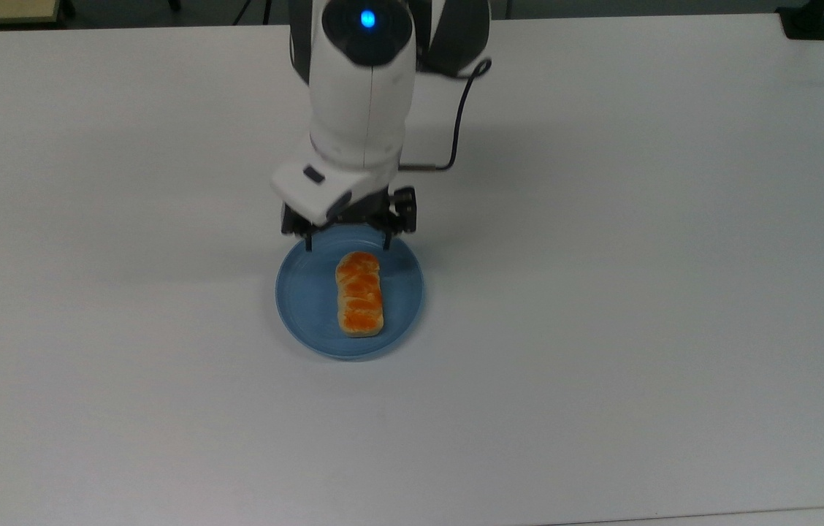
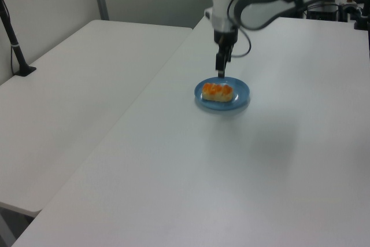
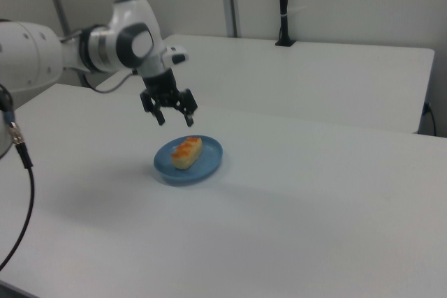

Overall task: Put the bread onto the plate
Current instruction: 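Raise the open gripper away from the bread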

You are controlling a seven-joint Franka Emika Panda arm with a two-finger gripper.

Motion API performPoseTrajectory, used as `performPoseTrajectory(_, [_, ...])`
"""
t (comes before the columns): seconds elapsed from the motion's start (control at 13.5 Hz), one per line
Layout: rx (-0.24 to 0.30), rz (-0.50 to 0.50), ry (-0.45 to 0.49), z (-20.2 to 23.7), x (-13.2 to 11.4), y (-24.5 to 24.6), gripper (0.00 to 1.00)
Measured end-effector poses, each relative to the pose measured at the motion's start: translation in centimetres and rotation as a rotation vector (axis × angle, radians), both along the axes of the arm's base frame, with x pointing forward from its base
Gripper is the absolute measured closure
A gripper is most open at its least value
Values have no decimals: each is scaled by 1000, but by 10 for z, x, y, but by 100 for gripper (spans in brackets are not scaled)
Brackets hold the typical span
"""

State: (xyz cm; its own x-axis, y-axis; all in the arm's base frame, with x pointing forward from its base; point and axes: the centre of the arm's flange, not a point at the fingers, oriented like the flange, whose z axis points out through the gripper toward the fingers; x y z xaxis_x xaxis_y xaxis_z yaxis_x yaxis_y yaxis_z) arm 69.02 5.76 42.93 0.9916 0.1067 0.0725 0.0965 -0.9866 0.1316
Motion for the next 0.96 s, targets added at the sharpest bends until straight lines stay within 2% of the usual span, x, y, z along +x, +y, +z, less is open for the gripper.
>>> performPoseTrajectory(0.37, [-22, -54, 50, 116, -57, -13, 0])
performPoseTrajectory(0.52, [-2, -77, 53, 150, -80, -18, 0])
performPoseTrajectory(0.81, [54, -127, 60, 172, -97, -38, 0])
performPoseTrajectory(0.96, [53, -140, 84, 172, -102, -44, 0])
